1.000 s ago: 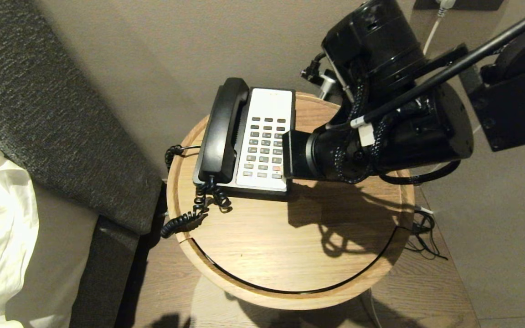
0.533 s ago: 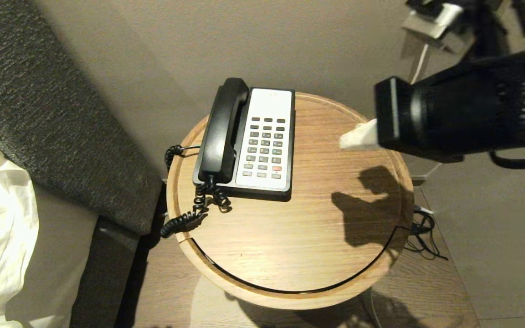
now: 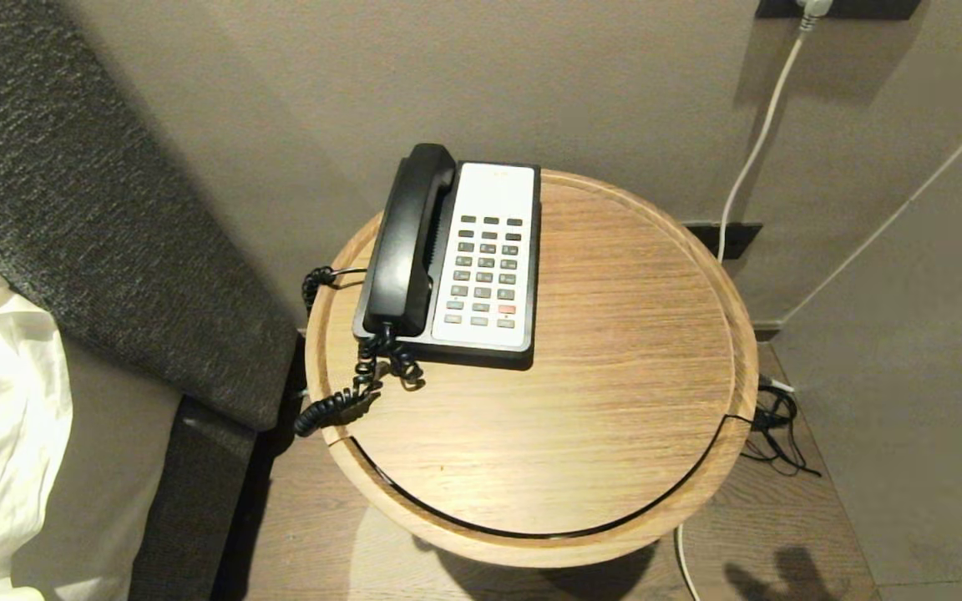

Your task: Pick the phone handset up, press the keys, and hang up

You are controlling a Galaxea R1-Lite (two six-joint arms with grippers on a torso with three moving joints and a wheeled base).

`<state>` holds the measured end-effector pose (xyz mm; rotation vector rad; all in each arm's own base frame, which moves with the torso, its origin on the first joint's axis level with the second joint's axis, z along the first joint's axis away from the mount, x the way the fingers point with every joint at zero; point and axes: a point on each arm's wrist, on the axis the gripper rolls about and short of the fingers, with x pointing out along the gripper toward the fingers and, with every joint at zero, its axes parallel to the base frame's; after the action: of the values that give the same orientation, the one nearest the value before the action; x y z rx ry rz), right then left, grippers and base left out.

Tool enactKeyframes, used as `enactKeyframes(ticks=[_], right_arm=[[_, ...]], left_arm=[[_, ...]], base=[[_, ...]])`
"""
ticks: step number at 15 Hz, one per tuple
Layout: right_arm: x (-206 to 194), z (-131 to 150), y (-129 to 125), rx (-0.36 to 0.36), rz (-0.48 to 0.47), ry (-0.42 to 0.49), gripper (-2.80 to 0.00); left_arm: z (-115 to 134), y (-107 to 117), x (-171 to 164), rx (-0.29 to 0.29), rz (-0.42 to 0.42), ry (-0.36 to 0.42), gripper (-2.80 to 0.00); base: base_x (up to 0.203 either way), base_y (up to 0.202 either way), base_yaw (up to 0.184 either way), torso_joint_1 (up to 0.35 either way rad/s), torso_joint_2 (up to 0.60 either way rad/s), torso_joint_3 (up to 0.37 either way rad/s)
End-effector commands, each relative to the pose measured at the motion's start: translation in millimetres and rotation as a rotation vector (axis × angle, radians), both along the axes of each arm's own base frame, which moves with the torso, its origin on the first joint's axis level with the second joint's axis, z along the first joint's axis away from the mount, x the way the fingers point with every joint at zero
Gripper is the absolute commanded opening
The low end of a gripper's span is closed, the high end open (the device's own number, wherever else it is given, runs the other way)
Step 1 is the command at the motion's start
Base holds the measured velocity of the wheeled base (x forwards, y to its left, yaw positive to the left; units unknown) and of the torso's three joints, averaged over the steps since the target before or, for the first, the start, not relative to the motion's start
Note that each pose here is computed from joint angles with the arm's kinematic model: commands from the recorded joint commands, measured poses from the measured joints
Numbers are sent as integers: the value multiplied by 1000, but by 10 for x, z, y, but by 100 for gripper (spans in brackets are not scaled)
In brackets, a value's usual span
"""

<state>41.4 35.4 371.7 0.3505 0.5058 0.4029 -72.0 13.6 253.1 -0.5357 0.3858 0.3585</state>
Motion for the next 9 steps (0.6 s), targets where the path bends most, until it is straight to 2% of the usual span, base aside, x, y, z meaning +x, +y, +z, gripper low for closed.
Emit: enactKeyframes(ticks=[1, 5, 8, 9], right_arm=[[-534, -53, -551, 82, -72, -78, -280], [-1080, -204, -837, 138, -232, -152, -280], [-1444, -310, -821, 166, -361, -223, -280], [-1603, -386, -797, 171, -393, -253, -280]], left_arm=[[-271, -54, -289, -33, 2, -49, -280], [-481, -87, -408, 2, -16, -45, -280], [-759, -86, -477, 29, -20, -37, -280], [-841, -86, -511, 54, -28, -45, -280]], base=[[0, 0, 0, 0, 0, 0], [0, 0, 0, 0, 0, 0], [0, 0, 0, 0, 0, 0], [0, 0, 0, 0, 0, 0]])
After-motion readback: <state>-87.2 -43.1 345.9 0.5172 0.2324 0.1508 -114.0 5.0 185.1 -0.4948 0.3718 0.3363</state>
